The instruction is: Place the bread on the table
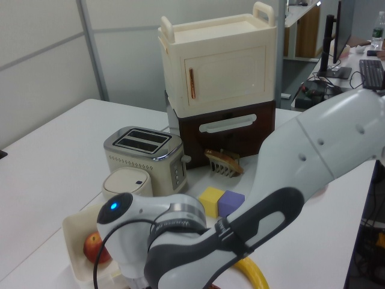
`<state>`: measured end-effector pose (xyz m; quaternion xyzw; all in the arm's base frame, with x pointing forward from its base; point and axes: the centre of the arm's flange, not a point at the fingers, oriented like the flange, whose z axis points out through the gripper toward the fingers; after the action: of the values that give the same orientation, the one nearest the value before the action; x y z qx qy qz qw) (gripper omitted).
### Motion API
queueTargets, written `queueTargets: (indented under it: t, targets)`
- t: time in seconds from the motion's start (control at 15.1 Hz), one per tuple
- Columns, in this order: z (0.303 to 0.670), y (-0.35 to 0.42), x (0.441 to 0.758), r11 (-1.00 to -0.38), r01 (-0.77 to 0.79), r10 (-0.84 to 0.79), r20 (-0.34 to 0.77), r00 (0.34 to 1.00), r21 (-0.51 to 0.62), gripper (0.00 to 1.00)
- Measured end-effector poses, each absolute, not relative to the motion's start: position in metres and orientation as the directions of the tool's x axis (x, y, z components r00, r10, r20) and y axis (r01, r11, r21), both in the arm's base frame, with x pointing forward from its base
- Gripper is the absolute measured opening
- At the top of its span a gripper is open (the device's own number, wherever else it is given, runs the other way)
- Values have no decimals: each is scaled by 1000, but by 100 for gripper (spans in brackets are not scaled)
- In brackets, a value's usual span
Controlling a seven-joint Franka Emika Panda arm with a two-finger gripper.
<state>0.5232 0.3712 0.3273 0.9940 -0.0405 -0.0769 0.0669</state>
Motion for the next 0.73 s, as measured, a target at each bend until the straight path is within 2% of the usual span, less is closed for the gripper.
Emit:
queueTargets:
  t: [0.2, 0.27, 0.53, 0.66, 0.73]
  targets:
    - [315, 366, 528, -985, -76, -100, -152, 983, 154, 89]
    - [314, 365, 528, -985, -77, -101, -153, 983, 156, 84]
    - [315, 365, 529, -985, -77, -101, -150, 984, 154, 38]
    - [327, 365, 530, -985, -79, -102, -149, 984, 154, 26]
    - [340, 362, 531, -984, -78, -103, -156, 982, 160, 22]
